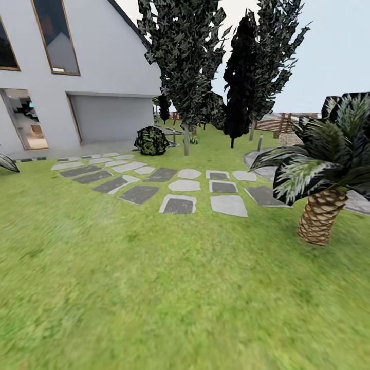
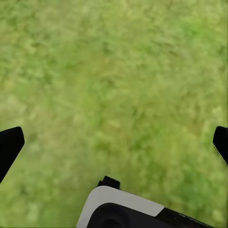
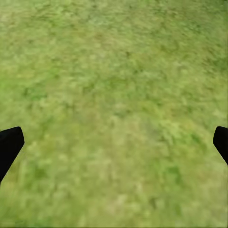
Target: Take the three Easter eggs out of the wicker basket on the lawn in the garden, then place them on the lawn next to a single tree (choose any tree) so that all three eggs are next to the same tree and none are left in the basket.
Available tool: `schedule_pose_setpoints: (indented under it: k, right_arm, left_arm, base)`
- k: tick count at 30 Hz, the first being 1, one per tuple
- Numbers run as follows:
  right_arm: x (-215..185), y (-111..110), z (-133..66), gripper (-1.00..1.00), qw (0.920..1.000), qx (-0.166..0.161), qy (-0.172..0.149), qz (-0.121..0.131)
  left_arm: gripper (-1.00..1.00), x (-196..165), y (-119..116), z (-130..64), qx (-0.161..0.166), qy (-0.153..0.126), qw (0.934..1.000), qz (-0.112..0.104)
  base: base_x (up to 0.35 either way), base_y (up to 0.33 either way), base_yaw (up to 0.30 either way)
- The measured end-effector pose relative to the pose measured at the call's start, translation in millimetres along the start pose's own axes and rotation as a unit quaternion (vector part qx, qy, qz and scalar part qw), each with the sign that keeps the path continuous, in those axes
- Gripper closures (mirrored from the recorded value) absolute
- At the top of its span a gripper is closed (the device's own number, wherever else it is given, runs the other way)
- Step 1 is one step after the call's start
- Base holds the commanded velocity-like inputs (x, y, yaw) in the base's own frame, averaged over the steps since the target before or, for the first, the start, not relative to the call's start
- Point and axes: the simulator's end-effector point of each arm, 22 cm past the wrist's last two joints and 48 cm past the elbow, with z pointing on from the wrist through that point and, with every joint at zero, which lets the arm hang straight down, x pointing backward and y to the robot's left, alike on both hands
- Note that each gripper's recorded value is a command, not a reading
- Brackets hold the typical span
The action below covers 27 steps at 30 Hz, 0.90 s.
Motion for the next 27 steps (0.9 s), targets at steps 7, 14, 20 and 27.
schedule_pose_setpoints:
  k: [7, 14, 20, 27]
  right_arm:
    - [-1.6, -0.4, 0.6, -1.00, 1.0000, 0.000, -0.002, 0.000]
    - [-0.9, -0.8, 0.4, -1.00, 1.0000, 0.000, -0.001, 0.000]
    - [-0.9, -0.8, 0.4, -1.00, 1.0000, 0.001, -0.001, 0.000]
    - [-1.7, -0.7, 0.7, -1.00, 1.0000, 0.000, -0.002, 0.000]
  left_arm:
    - [-1.00, 0.3, -1.4, 0.0, 0.001, 0.000, 1.0000, 0.001]
    - [-1.00, 0.2, -1.6, 0.0, 0.001, 0.000, 1.0000, 0.000]
    - [-1.00, 0.0, -1.4, 0.1, 0.001, 0.000, 1.0000, 0.000]
    - [-1.00, 0.5, -1.3, -0.1, 0.001, 0.000, 1.0000, 0.000]
  base:
    - [0.331, 0.001, 0.000]
    - [0.331, 0.000, 0.000]
    - [0.331, 0.000, 0.000]
    - [0.331, 0.000, 0.000]
